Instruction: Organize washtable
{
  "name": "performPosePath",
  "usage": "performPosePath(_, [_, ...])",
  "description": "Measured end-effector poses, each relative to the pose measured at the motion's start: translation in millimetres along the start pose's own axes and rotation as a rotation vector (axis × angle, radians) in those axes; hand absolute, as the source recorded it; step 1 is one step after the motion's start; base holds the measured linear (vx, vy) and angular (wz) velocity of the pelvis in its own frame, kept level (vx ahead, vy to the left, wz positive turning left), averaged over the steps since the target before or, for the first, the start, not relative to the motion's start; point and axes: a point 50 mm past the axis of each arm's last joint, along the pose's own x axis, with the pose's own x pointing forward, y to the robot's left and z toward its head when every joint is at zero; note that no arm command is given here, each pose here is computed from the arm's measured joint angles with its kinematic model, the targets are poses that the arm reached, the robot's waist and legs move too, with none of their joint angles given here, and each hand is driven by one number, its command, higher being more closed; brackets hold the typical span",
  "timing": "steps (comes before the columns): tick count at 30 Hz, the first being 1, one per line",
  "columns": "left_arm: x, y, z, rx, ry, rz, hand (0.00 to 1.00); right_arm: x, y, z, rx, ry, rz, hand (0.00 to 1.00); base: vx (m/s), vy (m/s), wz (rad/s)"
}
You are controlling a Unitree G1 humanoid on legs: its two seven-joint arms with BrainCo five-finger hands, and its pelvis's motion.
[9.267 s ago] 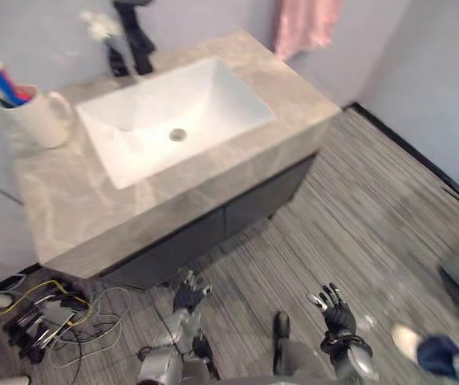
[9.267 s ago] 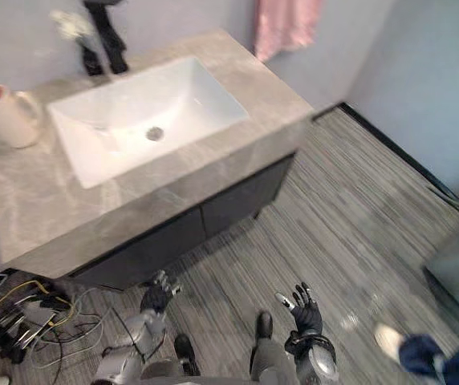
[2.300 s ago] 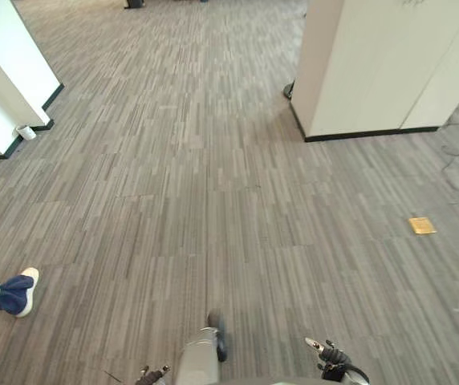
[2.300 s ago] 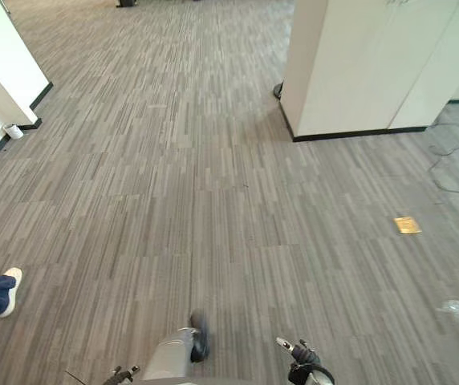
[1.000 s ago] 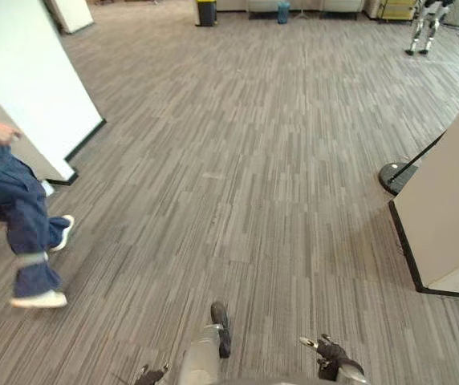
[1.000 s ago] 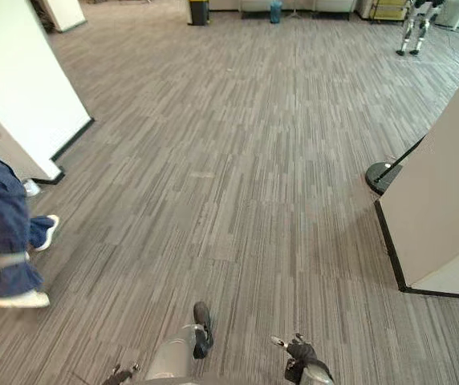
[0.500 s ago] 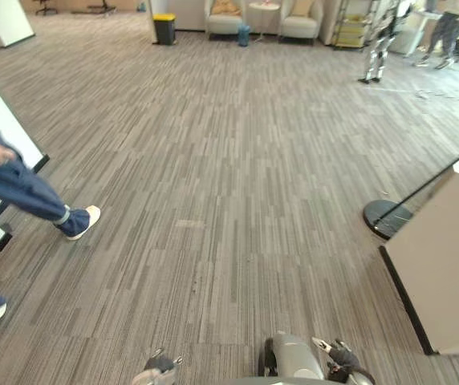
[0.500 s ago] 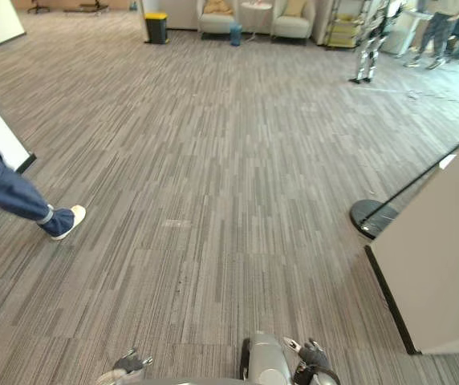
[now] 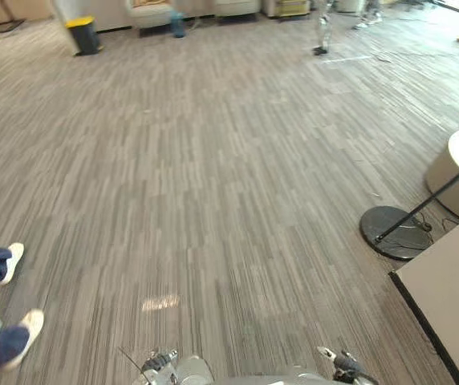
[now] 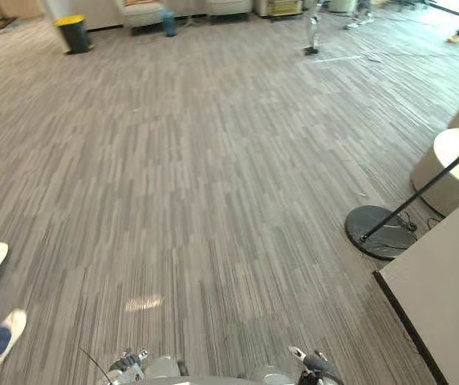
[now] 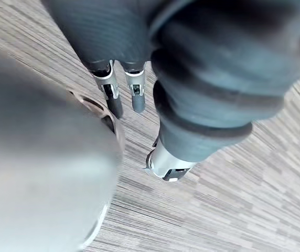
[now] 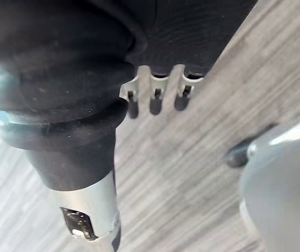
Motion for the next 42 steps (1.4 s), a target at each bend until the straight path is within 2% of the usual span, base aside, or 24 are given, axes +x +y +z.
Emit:
performPosePath(3, [-1,2,-3,-0.017,0.006,0.003,0.0,-5,-15,-16,0.012,0.031,-0.04,0.0,0.86,0.443,-0.66])
performPosePath(8, [1,16,9,0.01,-0.027,0.043,0.0,-10,-19,-47,0.074,0.147,-0.066,0.0,0.71,0.389,-0.15])
performPosePath(13, [0,10,-1,0.188,-0.003,0.02,0.0,-11,-32,-39,0.06,0.086,-0.075,0.0,0.42,0.219,0.11])
performPosePath(16, [0,6,-3,0.218,-0.002,0.003,0.0,-13,-34,-44,0.062,0.089,-0.084,0.0,0.33,0.001,0.32])
performPosePath(20, [-2,20,-6,0.119,-0.004,0.061,0.0,-19,-33,-60,0.007,0.131,-0.076,0.0,0.33,-0.089,0.34])
performPosePath(25, [-7,14,-26,0.024,0.034,0.063,0.0,-18,-47,-48,-0.084,0.109,-0.093,0.0,0.34,-0.135,0.33])
performPosePath(32, [-7,15,-27,0.029,0.038,0.041,0.0,-18,-47,-51,-0.058,0.135,-0.07,0.0,0.04,-0.021,0.19])
performPosePath(42, [-6,15,-23,0.105,0.04,-0.003,0.0,-17,-45,-54,0.003,0.153,-0.051,0.0,-0.08,-0.011,0.02])
